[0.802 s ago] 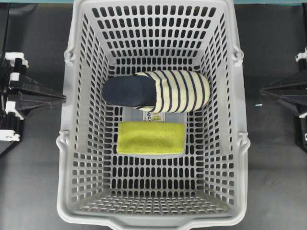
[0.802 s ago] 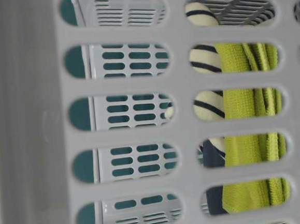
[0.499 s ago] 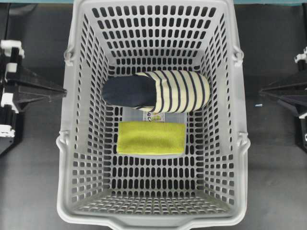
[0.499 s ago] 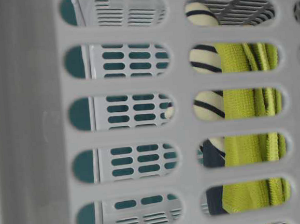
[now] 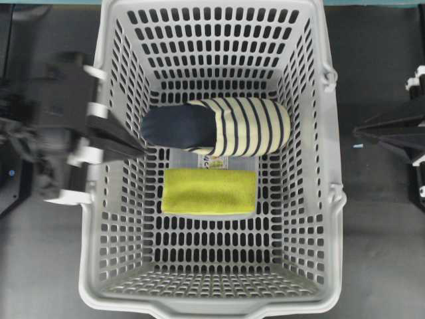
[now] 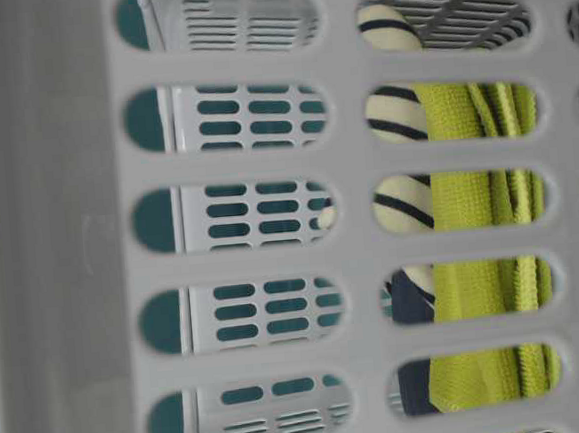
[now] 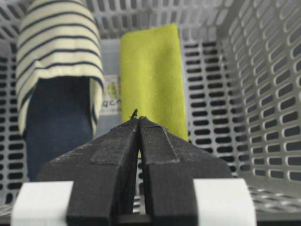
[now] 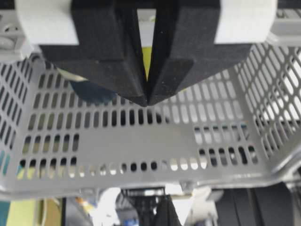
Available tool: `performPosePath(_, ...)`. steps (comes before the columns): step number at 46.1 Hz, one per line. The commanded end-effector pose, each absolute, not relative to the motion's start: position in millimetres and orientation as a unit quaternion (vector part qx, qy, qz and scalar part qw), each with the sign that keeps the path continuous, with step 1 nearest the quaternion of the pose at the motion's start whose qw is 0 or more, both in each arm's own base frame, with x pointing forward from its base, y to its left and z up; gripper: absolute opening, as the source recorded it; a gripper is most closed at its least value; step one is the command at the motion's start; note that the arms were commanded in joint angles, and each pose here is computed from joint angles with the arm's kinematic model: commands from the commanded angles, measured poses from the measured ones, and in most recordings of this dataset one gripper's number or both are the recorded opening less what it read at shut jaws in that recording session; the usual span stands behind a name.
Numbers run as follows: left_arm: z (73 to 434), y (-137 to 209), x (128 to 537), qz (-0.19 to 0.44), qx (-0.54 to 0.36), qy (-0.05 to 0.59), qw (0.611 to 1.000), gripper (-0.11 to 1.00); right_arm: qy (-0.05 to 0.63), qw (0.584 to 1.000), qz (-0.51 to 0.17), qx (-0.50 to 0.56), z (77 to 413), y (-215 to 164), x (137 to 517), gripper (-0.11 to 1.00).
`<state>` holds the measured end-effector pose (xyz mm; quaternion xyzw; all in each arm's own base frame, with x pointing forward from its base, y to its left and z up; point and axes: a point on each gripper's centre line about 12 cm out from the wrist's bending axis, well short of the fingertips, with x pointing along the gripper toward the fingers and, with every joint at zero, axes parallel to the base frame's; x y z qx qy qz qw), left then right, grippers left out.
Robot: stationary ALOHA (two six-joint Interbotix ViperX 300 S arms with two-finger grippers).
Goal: Pick up the yellow cloth from the shopping basket with the left arm.
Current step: 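Move the left gripper over the yellow-green cloth in the basket, then lower the left gripper and pinch the cloth's edge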
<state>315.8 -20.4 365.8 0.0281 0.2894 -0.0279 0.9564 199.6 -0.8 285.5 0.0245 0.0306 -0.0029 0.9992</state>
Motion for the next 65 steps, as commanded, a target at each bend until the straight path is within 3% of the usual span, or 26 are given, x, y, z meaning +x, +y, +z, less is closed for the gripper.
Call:
performPosePath(1,370.4,-21.9,336.8,-0.027,0.031,0.313,0.949,0.00,0.024,0.999,-0.004,0.027,295.3,-1.4,201.0,0.01)
performPosePath(5,366.9,-22.2,351.1,-0.024,0.029,0.339,0.940,0.00,0.024,0.999,-0.005,0.024,296.3,-1.7,200.0,0.12)
performPosePath(14,355.9,-23.5,379.6,-0.023,0.032,0.381,0.924,0.00,0.022,0.999,-0.006,0.025,297.2,-2.0,199.8,0.65)
performPosePath(18,350.4,-24.8,389.9,-0.023,0.033,0.391,0.920,0.01,0.022,0.999,-0.006,0.026,297.2,-2.0,199.8,0.79)
performPosePath(20,347.1,-25.8,394.3,-0.024,0.031,0.395,0.918,0.07,0.022,0.999,-0.006,0.027,297.2,-2.0,199.8,0.79)
performPosePath(29,320.3,-32.5,417.9,-0.027,0.034,0.439,0.898,0.65,0.022,0.999,-0.006,0.026,297.2,-2.0,199.8,0.77)
performPosePath(34,296.8,-35.9,428.1,-0.029,0.038,0.473,0.880,0.88,0.022,0.999,-0.007,0.025,296.8,-2.6,199.8,0.77)
performPosePath(51,228.0,-41.8,444.6,-0.023,0.028,0.542,0.839,0.89,0.021,0.999,-0.009,0.025,296.9,-3.2,199.2,0.76)
performPosePath(65,203.9,-41.2,445.5,-0.019,0.023,0.549,0.835,0.87,0.022,0.999,-0.011,0.025,295.1,-4.1,198.1,0.76)
